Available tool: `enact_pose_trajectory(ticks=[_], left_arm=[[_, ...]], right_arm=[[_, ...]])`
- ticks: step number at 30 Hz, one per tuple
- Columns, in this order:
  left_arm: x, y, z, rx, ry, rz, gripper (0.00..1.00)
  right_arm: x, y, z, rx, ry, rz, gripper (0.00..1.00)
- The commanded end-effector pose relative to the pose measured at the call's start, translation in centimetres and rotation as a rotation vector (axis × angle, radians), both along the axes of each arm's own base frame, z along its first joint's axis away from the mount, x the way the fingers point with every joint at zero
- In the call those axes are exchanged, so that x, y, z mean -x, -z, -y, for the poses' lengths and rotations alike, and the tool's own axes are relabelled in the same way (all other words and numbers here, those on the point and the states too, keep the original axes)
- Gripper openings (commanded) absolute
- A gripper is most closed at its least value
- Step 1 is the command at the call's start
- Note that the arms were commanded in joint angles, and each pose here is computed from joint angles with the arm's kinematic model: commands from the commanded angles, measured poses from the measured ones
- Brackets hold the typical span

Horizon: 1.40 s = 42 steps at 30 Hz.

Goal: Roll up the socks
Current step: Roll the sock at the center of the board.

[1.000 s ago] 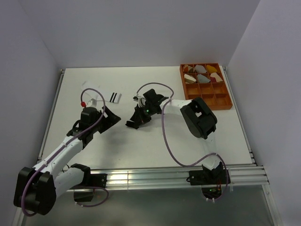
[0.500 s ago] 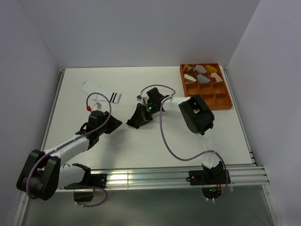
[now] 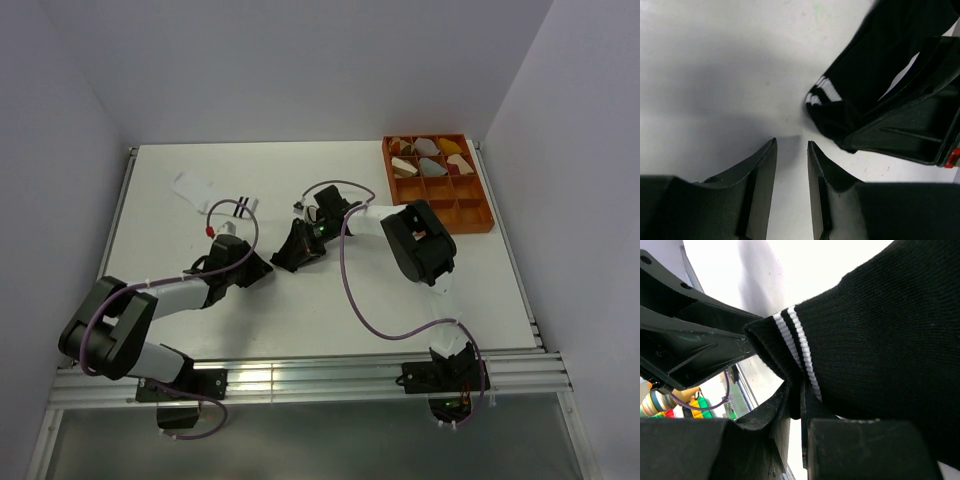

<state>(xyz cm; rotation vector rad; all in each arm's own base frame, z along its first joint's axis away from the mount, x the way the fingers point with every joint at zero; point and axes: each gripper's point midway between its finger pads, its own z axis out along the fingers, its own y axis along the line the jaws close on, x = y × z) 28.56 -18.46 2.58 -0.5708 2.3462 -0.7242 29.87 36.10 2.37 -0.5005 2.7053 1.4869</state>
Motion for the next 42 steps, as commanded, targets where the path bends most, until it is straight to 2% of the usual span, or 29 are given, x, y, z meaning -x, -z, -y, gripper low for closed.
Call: enact_pose_trajectory(ticks=[1, 6, 12, 23, 42], left_arm=[[-1.8, -0.9, 0.8, 0.001, 0.002, 0.050, 0.37], [-3.2, -0.5, 0.6, -0.043, -0.023, 0.058, 0.37], [-3.9, -0.5, 0.8, -0.039, -0.032, 0.073, 0.36], [-3.9, -0.8, 0.8, -0.025, -0.030, 0.095, 0.44], [-4.4, 0.1, 1.3, -0.037, -0.027, 0.047, 0.46]], right_arm=[[-0.4, 0.5, 0.2, -0.002, 0.012, 0.000, 0.00], [-0.3, 0.6, 0.2, -0.005, 0.010, -0.006, 0.00], [-0.2, 0.7, 0.3, -0.001, 0.006, -0.008, 0.00], [0.0, 1.2, 0.4, 0.015, 0.005, -0.021, 0.00], [-0.2, 1.4, 0.4, 0.020, 0.013, -0.029, 0.00]])
